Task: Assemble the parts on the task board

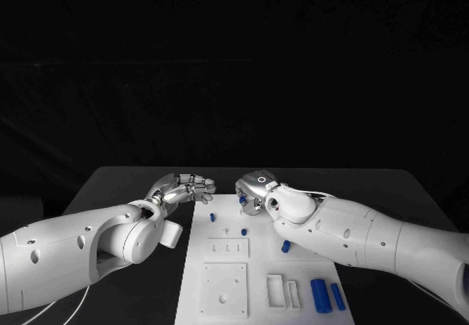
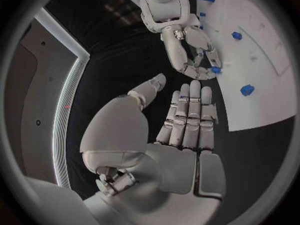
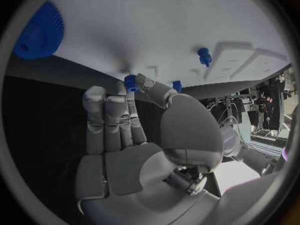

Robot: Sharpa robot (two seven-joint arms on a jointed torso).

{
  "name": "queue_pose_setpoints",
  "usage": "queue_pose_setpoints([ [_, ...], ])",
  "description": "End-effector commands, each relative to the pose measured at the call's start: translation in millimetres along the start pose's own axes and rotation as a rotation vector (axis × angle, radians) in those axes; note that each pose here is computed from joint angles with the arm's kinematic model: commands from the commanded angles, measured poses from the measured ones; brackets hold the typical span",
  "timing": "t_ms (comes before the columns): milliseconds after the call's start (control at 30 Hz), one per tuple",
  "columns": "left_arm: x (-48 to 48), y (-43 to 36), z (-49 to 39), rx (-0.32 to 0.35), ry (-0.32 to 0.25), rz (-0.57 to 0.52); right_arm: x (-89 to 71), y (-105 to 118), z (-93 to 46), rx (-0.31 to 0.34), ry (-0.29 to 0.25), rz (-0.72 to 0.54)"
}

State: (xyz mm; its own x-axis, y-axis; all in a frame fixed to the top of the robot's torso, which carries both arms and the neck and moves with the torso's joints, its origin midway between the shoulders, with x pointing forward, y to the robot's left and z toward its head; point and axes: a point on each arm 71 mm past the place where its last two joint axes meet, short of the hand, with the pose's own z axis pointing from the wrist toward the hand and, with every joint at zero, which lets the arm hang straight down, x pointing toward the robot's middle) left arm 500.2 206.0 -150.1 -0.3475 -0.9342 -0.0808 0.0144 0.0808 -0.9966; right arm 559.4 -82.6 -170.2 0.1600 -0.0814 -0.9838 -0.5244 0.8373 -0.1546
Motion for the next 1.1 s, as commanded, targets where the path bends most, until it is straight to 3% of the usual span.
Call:
queue_pose_setpoints([
  [33, 1.8, -2.5, 0.8, 0.012, 0.005, 0.003, 2.7, 0, 0.2, 0.001, 0.028, -0.007],
  [367, 1.3, -2.9, 0.7, 0.012, 0.004, 0.003, 3.4, -1, 0.4, 0.004, 0.026, 0.016],
  [700, -0.1, -2.8, 0.4, 0.011, 0.0, 0.004, 1.0, -4, -2.7, 0.011, -0.008, 0.04],
  [900, -2.8, -2.6, 0.3, 0.012, -0.007, 0.006, -3.7, -9, -14.7, 0.0, -0.036, 0.089],
  [1100, -6.3, -3.8, -0.4, 0.03, -0.012, 0.036, -23.1, -23, -28.2, -0.009, -0.064, 0.131],
])
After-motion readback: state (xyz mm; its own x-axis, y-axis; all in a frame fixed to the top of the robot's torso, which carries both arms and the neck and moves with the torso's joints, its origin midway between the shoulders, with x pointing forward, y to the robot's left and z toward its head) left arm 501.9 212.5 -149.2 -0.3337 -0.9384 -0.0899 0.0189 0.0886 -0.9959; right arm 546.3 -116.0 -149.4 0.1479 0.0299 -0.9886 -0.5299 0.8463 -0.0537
